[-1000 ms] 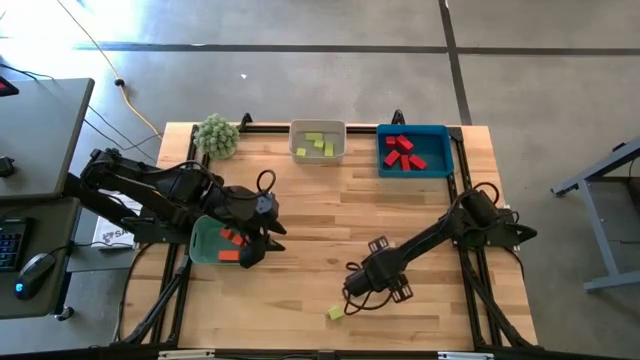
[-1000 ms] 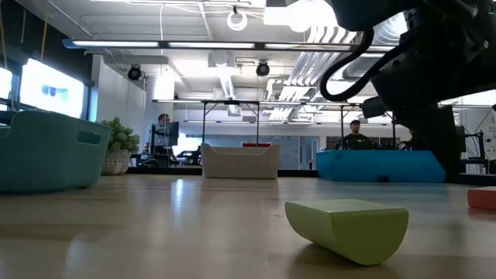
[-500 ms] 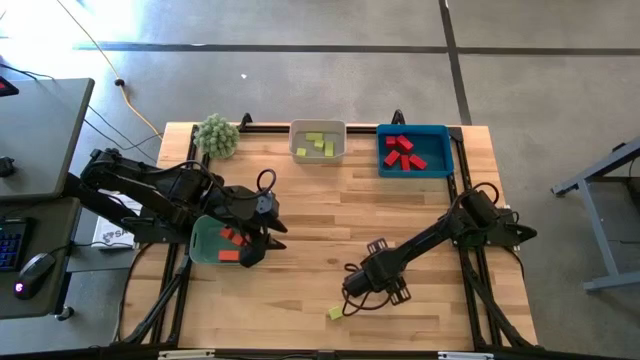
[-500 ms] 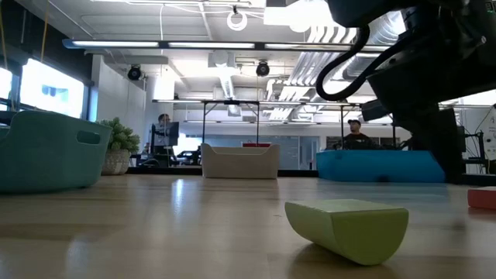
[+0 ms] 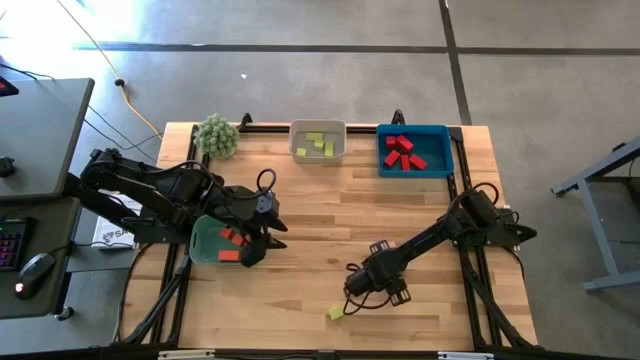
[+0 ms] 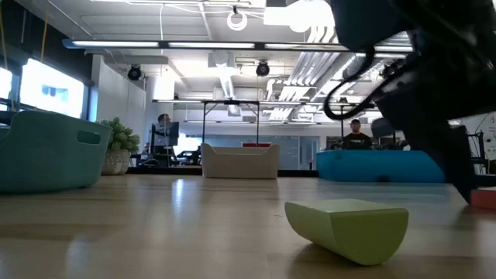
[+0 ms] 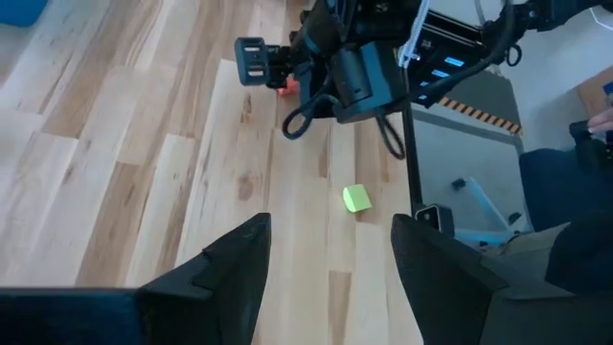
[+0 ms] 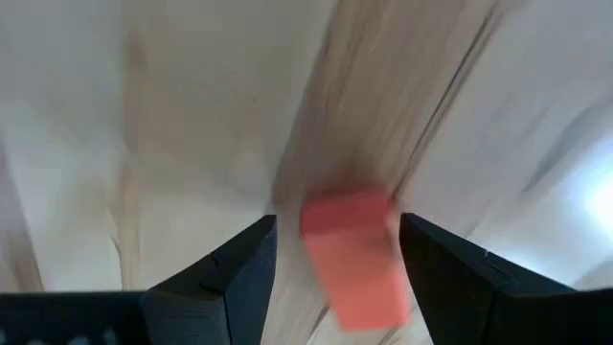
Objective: Sort & place blocks by color
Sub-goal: Put the orange block into the green bin
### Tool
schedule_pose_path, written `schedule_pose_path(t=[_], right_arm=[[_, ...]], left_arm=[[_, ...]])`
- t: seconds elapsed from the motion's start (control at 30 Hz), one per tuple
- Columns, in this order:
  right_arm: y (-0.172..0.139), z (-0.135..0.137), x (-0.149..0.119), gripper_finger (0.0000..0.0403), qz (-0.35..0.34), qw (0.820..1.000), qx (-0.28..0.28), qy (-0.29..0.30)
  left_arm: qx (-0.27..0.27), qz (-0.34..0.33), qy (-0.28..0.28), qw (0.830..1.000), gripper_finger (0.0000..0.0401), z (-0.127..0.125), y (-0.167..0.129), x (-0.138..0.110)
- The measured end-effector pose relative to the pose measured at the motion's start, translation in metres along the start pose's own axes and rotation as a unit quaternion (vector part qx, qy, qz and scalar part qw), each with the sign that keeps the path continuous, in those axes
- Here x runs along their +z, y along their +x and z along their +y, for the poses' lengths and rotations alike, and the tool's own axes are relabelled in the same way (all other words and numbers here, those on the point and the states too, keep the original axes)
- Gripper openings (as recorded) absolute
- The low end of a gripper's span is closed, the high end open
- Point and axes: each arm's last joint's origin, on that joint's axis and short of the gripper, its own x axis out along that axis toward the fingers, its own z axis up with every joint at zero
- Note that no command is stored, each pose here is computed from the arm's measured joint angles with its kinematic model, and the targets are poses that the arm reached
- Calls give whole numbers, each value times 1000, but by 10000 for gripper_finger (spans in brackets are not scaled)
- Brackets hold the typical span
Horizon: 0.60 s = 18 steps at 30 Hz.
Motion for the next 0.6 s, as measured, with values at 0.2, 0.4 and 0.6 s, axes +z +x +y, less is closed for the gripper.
schedule_pose_path(t=[0.2, 0.4, 0.6], right_arm=[[13, -1, -9, 209, 20, 999, -6, 26], [14, -1, -8, 208, 13, 1000, -15, 17], [14, -2, -8, 165, 15, 999, -11, 28]], left_arm=[[17, -8, 0, 1000, 206, 1, 0, 0], [40, -20, 1, 999, 206, 2, 0, 1], [52, -26, -4, 998, 206, 6, 0, 3]])
